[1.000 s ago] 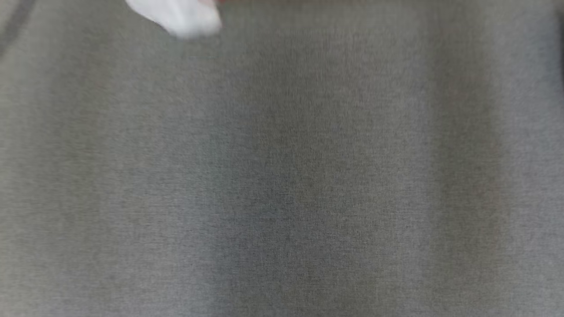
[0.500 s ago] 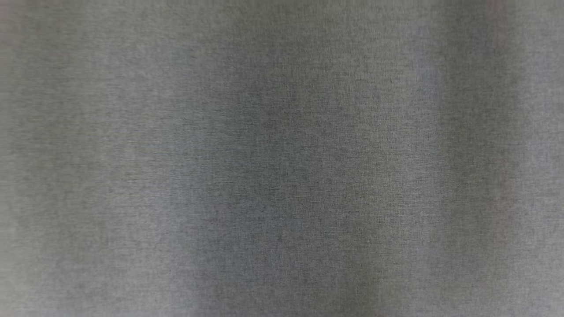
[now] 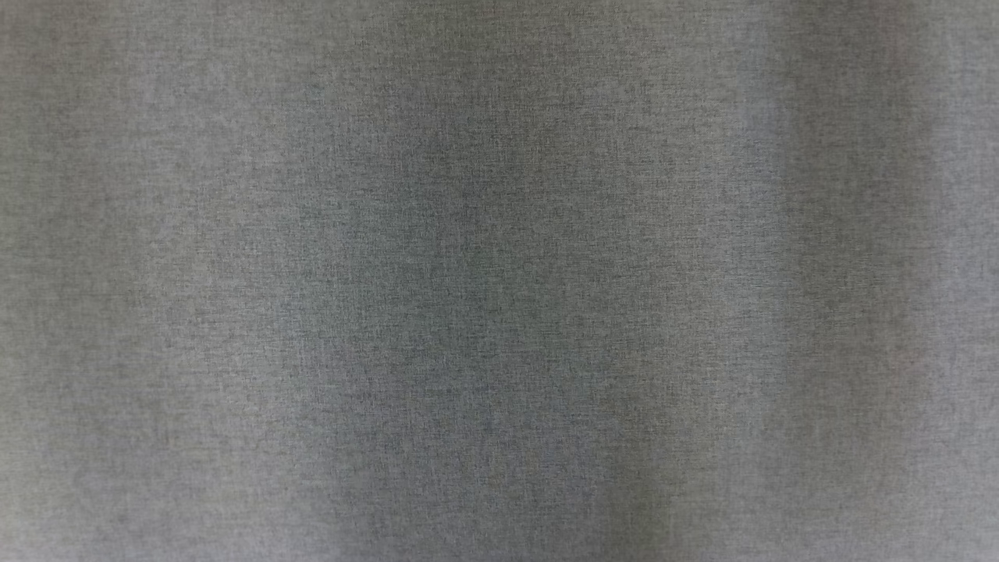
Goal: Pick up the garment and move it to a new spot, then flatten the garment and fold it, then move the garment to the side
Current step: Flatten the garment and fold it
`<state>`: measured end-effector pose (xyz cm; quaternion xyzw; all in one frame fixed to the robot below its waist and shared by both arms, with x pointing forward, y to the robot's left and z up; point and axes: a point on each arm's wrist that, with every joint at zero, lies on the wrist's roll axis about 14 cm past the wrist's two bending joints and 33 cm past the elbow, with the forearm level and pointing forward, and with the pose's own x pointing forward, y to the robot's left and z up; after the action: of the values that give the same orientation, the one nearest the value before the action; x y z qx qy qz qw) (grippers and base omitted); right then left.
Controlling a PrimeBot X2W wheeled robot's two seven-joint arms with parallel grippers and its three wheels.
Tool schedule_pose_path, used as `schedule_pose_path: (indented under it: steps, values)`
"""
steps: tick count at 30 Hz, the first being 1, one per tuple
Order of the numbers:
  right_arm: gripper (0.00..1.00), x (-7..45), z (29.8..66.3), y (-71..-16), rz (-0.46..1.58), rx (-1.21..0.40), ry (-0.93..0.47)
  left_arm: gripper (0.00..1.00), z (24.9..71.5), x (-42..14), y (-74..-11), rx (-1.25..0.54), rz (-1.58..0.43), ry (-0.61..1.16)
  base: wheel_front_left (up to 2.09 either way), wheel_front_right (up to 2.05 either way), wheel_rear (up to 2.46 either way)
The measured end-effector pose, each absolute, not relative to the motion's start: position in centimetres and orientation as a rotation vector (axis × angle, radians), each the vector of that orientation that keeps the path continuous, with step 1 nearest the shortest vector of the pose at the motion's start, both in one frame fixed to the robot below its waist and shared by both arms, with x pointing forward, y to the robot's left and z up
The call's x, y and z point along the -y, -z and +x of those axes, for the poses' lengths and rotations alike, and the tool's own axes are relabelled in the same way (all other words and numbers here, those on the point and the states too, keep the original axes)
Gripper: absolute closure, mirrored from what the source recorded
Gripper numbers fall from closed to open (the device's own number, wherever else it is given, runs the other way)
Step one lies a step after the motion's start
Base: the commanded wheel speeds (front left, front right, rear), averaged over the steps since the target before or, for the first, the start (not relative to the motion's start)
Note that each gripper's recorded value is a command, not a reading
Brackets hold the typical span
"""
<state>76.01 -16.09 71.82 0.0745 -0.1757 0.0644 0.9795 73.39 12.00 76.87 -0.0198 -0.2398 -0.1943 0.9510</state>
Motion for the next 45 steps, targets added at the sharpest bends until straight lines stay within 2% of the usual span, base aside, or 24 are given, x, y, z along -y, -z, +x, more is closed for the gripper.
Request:
schedule_pose_path:
  steps: [5, 9, 17, 27, 29, 34, 45]
  values:
    - [1.00, 15.4, 75.7, -71.1, 0.143, 0.356, -0.142, 1.00, 73.2, -12.2, -76.1, 0.489, -0.099, 0.401, 0.00, 0.00, 0.00]
    - [1.00, 15.0, 75.0, -68.5, 0.161, 0.328, -0.150, 1.00, 72.6, -12.0, -73.7, 0.459, -0.097, 0.421, 0.00, 0.00, 0.00]
    - [1.00, 15.6, 71.1, -63.3, 0.203, 0.270, -0.162, 1.00, 68.6, -12.7, -68.8, 0.371, -0.200, 0.447, 0.00, 0.00, 0.00]
    - [1.00, 16.4, 61.3, -57.6, 0.287, 0.191, -0.189, 1.00, 58.3, -12.9, -64.8, 0.314, -0.271, 0.428, 0.00, 0.00, 0.00]
    - [1.00, 16.6, 60.3, -57.2, 0.294, 0.185, -0.188, 1.00, 57.2, -12.7, -64.4, 0.306, -0.271, 0.431, 0.00, 0.00, 0.00]
    - [1.00, 16.9, 55.0, -55.7, 0.330, 0.144, -0.186, 1.00, 51.9, -12.6, -61.0, 0.210, -0.266, 0.433, 0.00, 0.00, 0.00]
    - [1.00, 19.7, 43.8, -49.6, 0.408, -0.052, -0.048, 1.00, 43.3, -13.3, -55.3, 0.038, -0.453, 0.295, 0.00, 0.00, 0.00]
